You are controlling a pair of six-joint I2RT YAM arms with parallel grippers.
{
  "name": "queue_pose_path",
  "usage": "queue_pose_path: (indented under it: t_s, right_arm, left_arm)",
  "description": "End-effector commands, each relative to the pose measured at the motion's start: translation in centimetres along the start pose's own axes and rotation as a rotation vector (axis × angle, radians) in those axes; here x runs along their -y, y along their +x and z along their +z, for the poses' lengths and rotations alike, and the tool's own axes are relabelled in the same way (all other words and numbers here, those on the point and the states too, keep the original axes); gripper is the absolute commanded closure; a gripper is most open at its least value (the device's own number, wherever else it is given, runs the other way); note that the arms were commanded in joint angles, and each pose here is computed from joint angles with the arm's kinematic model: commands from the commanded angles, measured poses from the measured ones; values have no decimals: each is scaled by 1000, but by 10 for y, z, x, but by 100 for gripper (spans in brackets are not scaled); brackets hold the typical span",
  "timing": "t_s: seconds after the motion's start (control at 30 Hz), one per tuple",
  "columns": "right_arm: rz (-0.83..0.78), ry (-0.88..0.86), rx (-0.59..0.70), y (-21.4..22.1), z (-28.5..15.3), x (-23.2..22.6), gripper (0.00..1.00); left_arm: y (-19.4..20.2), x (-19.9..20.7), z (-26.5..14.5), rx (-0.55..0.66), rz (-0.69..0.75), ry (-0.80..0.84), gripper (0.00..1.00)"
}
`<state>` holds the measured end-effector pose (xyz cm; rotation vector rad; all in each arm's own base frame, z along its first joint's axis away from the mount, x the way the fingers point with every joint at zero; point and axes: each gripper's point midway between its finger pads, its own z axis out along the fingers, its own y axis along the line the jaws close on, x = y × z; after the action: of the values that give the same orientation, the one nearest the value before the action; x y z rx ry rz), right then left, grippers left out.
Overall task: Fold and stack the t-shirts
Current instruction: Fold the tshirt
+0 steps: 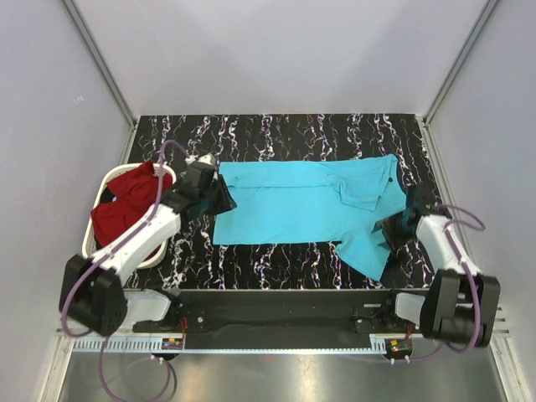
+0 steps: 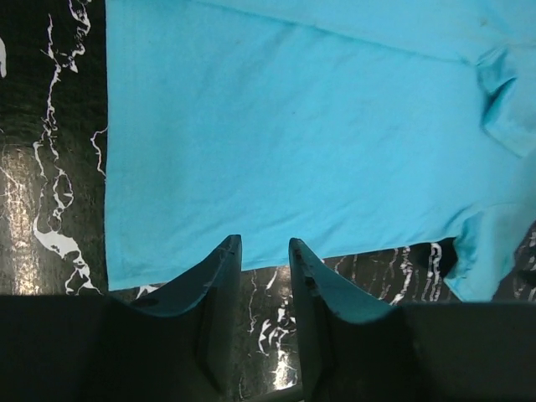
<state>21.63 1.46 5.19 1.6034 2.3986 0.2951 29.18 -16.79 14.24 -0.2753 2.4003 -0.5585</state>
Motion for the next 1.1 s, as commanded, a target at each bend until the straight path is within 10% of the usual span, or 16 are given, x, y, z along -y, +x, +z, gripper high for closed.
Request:
queue_pose_path:
  t_s: [0.0,0.33,1.07]
  right_arm:
    - [-106,-190,107,-40,-16,-71,51]
    - [-347,-338,125,-78,-5,-161,63]
    - [-397,-62,147,-140,113,-180,62]
  left_arm:
    - [-17,13,21,7,44,16,66]
    - [-82,0,79,2,19,-63,67]
    - [-117,-75,208,-131,100,-386,68]
